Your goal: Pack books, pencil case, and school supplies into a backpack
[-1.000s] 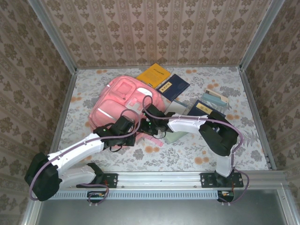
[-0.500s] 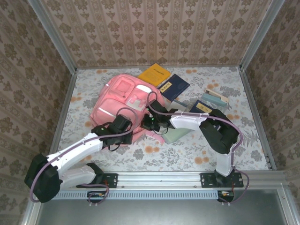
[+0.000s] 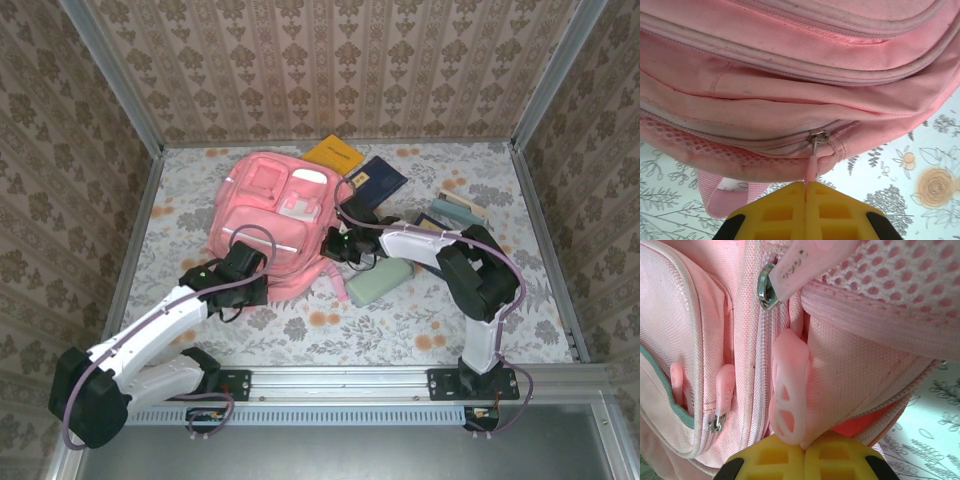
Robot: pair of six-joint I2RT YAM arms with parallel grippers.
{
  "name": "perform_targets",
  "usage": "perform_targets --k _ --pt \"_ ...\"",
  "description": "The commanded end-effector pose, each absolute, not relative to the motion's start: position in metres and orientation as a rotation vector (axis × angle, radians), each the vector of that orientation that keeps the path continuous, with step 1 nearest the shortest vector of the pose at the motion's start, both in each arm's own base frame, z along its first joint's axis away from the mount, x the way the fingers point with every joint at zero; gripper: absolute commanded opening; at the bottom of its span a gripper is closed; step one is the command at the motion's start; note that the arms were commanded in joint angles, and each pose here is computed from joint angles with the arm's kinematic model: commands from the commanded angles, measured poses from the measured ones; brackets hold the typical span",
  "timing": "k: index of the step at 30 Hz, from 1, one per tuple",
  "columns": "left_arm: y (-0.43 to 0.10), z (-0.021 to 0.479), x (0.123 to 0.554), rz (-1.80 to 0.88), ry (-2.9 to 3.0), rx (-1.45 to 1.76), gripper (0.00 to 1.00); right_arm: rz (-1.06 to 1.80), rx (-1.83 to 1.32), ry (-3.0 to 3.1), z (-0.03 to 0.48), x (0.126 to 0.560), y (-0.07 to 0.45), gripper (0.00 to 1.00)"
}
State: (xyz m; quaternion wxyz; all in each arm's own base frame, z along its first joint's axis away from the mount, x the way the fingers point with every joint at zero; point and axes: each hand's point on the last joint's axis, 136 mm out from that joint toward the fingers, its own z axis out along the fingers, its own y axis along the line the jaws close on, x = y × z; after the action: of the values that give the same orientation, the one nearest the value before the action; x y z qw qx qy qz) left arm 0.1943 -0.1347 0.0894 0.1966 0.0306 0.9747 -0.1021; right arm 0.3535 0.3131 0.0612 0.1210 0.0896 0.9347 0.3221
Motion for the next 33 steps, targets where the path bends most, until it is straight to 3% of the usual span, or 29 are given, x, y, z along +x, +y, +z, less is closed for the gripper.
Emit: perform_targets --k 1,6,17,20,25,26,28,33 --pt "-0.148 0.096 0.19 -0.41 2.717 0.161 0.0 0.893 0.227 2.69 0.074 0.371 0.303 0.0" --pt "-0.143 0.084 0.191 -0.333 2.765 0.149 0.0 0.921 0.222 2.687 0.073 0.367 0.307 0.0" --pt "-0.059 0.084 0.196 0.179 2.757 -0.158 0.0 0.794 0.194 2.682 0.076 0.385 0.27 0.0" --pt "-0.065 0.084 0.202 0.095 2.753 -0.174 0.0 0.796 0.167 2.68 0.08 0.389 0.267 0.0" --pt "-0.127 0.102 0.22 -0.354 2.664 -0.037 0.0 0.82 0.148 2.68 0.083 0.387 0.273 0.0" --pt "-0.134 0.107 0.222 -0.388 2.652 -0.034 0.1 0.825 0.149 2.68 0.082 0.386 0.274 0.0" --pt "-0.142 0.111 0.225 -0.397 2.656 -0.016 0.21 0.833 0.15 2.683 0.082 0.384 0.276 0.14" --pt "-0.163 0.111 0.226 -0.389 2.69 0.045 0.25 0.859 0.123 2.635 0.096 0.375 0.279 0.32"
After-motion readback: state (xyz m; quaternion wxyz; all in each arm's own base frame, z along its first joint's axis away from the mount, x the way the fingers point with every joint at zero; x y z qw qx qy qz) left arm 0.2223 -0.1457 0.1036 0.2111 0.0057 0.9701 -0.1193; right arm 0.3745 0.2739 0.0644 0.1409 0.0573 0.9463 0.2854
